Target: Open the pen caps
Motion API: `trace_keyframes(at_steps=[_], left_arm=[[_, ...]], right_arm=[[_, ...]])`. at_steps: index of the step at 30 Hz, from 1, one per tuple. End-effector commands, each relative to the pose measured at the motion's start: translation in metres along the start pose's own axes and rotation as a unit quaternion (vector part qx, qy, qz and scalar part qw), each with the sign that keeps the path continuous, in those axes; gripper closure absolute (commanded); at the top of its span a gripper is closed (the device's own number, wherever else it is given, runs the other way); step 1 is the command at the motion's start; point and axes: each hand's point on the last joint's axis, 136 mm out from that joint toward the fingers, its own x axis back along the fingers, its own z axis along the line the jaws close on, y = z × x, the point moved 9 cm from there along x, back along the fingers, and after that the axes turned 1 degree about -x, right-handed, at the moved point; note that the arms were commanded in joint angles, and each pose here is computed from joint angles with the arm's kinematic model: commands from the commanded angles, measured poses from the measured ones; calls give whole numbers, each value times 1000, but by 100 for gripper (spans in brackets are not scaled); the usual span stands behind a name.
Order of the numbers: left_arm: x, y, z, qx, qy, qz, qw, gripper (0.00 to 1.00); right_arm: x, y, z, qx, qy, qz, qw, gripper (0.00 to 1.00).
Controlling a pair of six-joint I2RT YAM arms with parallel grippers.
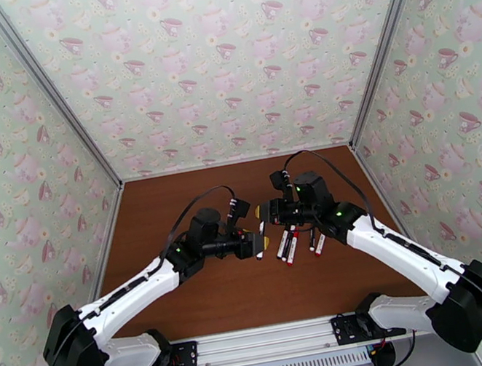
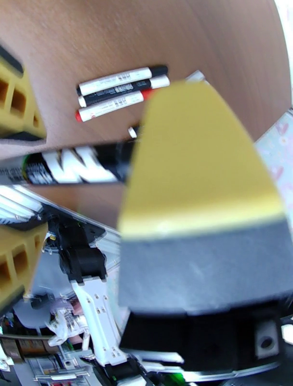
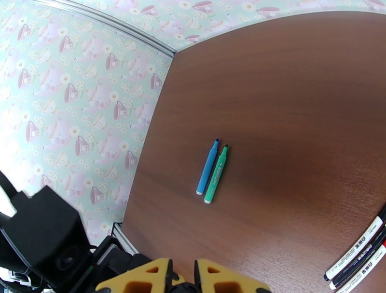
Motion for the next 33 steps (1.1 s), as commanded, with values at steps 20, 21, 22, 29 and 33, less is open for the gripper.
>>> trace_keyframes(at_steps=[20, 21, 22, 29, 33], left_arm=[[3, -21, 6, 1, -6, 44, 999, 94], [3, -22, 2, 10, -44, 44, 998, 93], [4, -21, -2, 16, -80, 46, 996, 93], [13, -13, -17, 14, -99, 43, 994, 94], [6, -15, -17, 8, -65, 69, 995, 94]], right_arm=[[34, 26, 12, -21, -48, -94, 994, 100], [35, 28, 14, -14, -35, -97, 995, 100], [37, 29, 16, -7, -22, -99, 995, 100], [42, 34, 32, 42, 58, -104, 992, 100], [46, 39, 33, 51, 62, -115, 990, 100]])
